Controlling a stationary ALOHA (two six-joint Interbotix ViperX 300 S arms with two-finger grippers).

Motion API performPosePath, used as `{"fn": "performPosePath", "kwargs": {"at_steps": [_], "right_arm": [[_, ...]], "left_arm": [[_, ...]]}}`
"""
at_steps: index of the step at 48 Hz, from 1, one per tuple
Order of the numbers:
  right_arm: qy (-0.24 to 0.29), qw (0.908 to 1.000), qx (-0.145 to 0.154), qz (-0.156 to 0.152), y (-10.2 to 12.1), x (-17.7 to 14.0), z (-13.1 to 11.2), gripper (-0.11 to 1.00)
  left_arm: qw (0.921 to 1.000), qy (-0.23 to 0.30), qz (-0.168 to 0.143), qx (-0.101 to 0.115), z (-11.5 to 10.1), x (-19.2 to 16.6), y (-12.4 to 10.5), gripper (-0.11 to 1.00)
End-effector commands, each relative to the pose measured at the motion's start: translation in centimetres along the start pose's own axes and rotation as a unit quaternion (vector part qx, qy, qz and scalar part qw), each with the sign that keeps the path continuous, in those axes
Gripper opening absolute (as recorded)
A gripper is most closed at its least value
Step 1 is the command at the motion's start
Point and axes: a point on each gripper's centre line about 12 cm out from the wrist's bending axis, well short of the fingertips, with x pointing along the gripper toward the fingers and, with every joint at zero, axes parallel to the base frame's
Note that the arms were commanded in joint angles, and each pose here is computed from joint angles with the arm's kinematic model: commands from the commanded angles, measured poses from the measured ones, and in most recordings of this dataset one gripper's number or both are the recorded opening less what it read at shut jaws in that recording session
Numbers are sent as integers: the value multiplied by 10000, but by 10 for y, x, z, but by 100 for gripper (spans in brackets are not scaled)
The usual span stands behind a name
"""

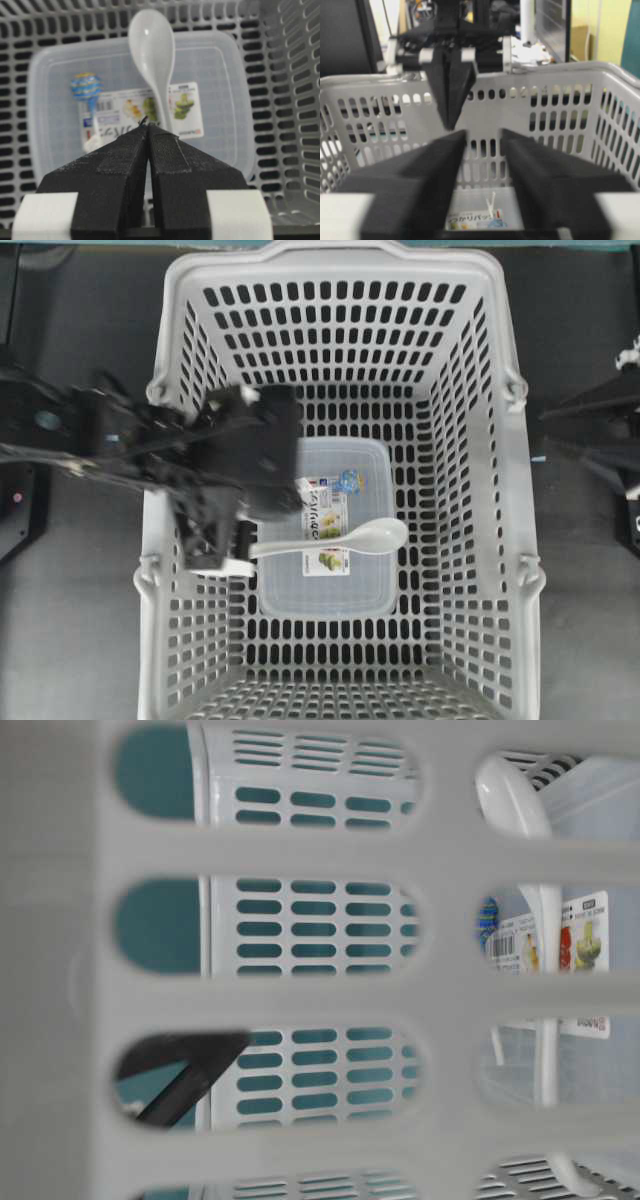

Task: Pick up the chinese spoon from the shopping basket with the left arm.
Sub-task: 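Move the left gripper over the white spoon in the basket, then lower the open left gripper around the white spoon's handle, then close the left gripper on the spoon handle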

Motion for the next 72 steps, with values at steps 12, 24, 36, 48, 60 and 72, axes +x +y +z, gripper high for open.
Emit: {"fn": "performPosePath", "kwargs": {"at_steps": [12, 24, 36, 48, 60, 72], "right_arm": [[-47, 10000, 37, -12, 0, 1, 3, 60], [-8, 10000, 29, -13, 0, 1, 0, 61], [7, 10000, 30, -6, 0, 1, -1, 61], [53, 10000, 30, -8, 0, 0, -2, 61], [99, 9999, 29, -17, -1, 0, -4, 61], [130, 9999, 37, -11, 0, -1, -7, 61]], "left_arm": [[9999, -102, -57, 77, 28, 13, -9, 1], [9986, 502, -103, 157, 20, 42, -19, 59], [9951, 984, -95, 69, 11, 84, -26, 87], [9882, 1448, 23, -506, -14, 114, -25, 86], [9859, 1599, 45, -502, -28, 120, -23, 86], [9871, 1508, 47, -542, -30, 127, -21, 85]]}}
